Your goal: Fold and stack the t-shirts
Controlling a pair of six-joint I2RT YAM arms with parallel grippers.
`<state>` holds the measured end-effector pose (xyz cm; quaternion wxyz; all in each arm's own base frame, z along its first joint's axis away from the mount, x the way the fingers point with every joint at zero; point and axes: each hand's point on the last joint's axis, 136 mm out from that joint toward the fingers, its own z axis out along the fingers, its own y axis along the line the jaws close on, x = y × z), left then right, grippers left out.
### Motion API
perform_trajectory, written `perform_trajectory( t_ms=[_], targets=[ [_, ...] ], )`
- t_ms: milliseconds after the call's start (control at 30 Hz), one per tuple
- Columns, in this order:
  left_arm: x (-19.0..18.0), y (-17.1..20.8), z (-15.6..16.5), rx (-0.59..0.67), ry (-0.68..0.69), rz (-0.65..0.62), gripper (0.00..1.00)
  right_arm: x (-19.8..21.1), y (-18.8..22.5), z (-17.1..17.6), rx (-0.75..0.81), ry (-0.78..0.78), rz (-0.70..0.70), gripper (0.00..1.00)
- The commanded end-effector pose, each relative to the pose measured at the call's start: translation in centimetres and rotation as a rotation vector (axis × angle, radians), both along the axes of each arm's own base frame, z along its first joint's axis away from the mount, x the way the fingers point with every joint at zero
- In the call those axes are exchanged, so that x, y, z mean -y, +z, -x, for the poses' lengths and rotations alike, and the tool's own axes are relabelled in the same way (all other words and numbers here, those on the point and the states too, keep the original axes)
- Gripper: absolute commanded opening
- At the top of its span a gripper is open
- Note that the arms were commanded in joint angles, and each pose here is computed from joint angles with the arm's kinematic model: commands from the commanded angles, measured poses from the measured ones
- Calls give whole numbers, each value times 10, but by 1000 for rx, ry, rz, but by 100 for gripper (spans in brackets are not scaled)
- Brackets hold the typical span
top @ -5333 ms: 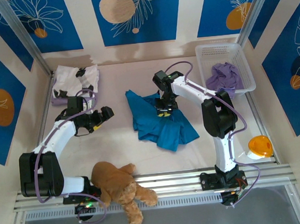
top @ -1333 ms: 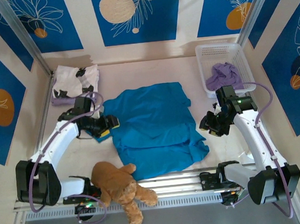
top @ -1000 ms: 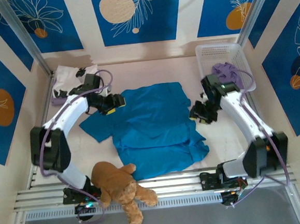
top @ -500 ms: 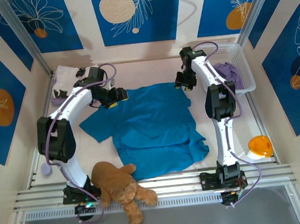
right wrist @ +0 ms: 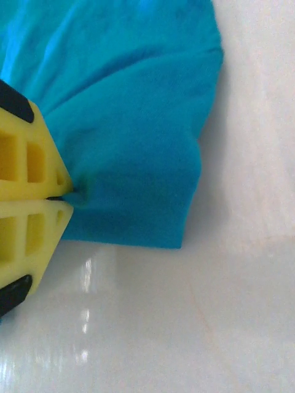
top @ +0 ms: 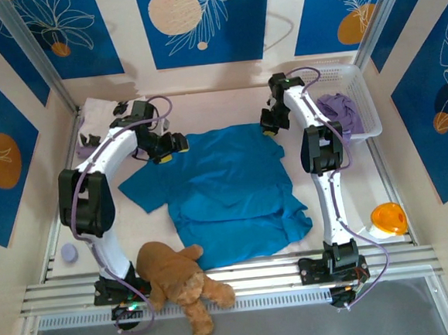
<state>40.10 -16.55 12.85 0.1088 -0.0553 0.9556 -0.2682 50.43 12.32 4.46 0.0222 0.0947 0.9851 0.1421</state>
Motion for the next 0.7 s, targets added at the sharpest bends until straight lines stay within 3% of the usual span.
perform_trajectory(
  t_ms=[0,133,267,433,533,667],
  targets=[
    [-12,21,-3,41,2,4,71,-10,47,-9,98,12,-57,0],
    [-26,37,-4,75,24,13,71,-3,117,-11,263,36,-2,0],
    [-46,58,-4,120,62,30,71,-4,207,-8,484,56,-44,0],
    [-78,82,4,175,136,50,71,-59,295,24,678,184,-135,0],
    [-100,91,14,192,191,64,71,-111,307,60,670,282,-165,0],
    [-130,90,34,191,276,87,72,-199,270,125,532,428,-209,0]
  ],
)
